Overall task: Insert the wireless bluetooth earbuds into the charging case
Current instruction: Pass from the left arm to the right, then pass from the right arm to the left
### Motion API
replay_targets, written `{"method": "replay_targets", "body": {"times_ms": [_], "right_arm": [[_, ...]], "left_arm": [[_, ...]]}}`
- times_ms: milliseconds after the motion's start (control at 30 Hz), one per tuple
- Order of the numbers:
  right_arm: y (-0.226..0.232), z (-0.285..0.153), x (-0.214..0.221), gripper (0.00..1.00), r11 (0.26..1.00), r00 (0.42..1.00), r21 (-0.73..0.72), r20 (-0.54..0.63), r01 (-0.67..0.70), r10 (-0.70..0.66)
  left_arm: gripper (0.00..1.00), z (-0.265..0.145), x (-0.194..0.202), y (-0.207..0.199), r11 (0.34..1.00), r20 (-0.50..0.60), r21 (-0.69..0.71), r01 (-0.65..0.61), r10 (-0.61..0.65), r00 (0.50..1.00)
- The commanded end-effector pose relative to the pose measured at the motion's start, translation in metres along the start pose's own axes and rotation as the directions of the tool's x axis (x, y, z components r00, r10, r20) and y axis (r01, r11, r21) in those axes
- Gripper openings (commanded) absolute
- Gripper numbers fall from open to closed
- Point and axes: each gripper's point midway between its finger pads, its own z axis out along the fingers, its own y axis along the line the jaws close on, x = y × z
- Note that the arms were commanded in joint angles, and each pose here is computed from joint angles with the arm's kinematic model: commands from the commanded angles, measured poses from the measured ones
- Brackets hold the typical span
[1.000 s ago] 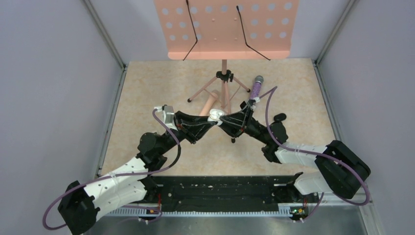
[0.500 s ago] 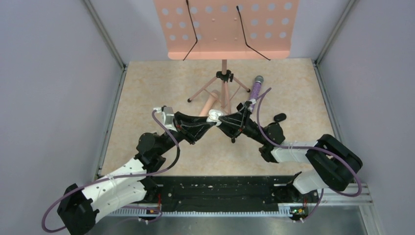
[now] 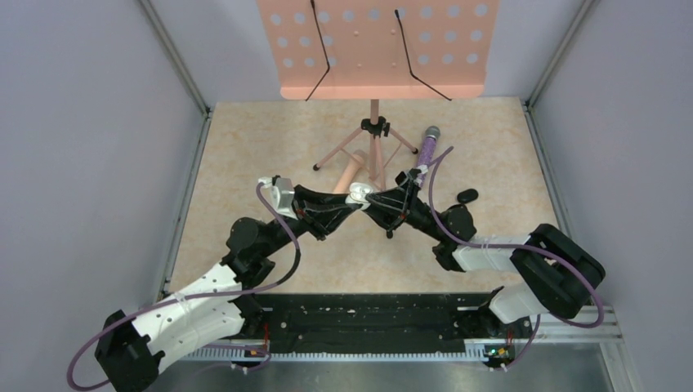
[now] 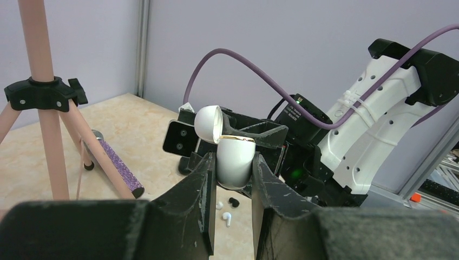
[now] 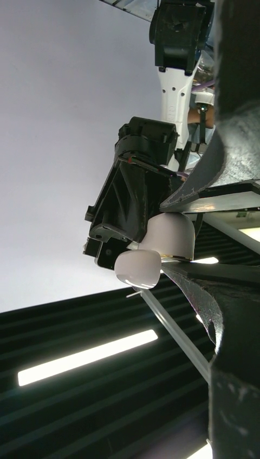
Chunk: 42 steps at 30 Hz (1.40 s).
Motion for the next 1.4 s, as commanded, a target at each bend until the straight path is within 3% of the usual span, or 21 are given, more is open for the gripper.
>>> {"method": "replay_targets", "body": {"times_ms": [0,200,433,567,800,900,1000,1133,1233,1367], "right_arm": [[0.030,-0.002,0.015,0.00,0.991,0.997,-0.122,-0.036,0.057,-0.062],[0.025,-0.001,0.014,0.00,0.993,0.997,-0.092,-0.029,0.073,-0.076],[0.022,-0.002,0.013,0.00,0.993,0.996,-0.076,-0.020,0.090,-0.091],[0.010,-0.006,0.006,0.00,0.990,0.990,-0.004,0.000,0.138,-0.138],[-0.023,-0.029,-0.028,0.00,0.916,0.948,0.266,0.023,0.301,-0.318],[-0.028,-0.043,-0.045,0.00,0.828,0.901,0.386,-0.020,0.407,-0.434],[-0.037,-0.059,-0.056,0.00,0.693,0.825,0.471,-0.155,0.545,-0.543],[-0.046,-0.076,-0.057,0.00,0.503,0.690,0.483,-0.386,0.717,-0.612],[-0.050,-0.083,-0.048,0.00,0.447,0.617,0.425,-0.510,0.787,-0.600],[-0.050,-0.085,-0.043,0.00,0.408,0.535,0.348,-0.592,0.844,-0.603]], "left_arm": [[0.18,0.002,-0.001,-0.004,1.000,-0.031,0.016,-0.010,0.011,0.999],[0.53,0.000,-0.001,0.001,1.000,-0.034,-0.023,-0.004,0.003,0.999],[0.72,0.000,-0.001,0.007,0.998,-0.033,-0.058,0.000,-0.002,0.999],[0.98,-0.002,-0.006,0.009,0.996,-0.066,-0.089,-0.007,0.001,0.998],[0.99,-0.021,-0.017,-0.022,1.000,-0.221,-0.028,0.002,-0.008,0.975],[0.99,-0.029,-0.025,-0.020,0.995,-0.299,-0.104,0.009,-0.040,0.954],[0.99,-0.030,-0.034,-0.008,0.968,-0.353,-0.248,0.041,-0.129,0.927],[0.99,-0.015,-0.021,-0.018,0.971,-0.538,-0.217,0.098,-0.203,0.818],[0.99,-0.005,-0.006,-0.014,0.963,-0.632,-0.239,0.125,-0.252,0.733],[0.98,0.003,0.001,-0.009,0.945,-0.650,-0.215,0.248,-0.328,0.686]]}}
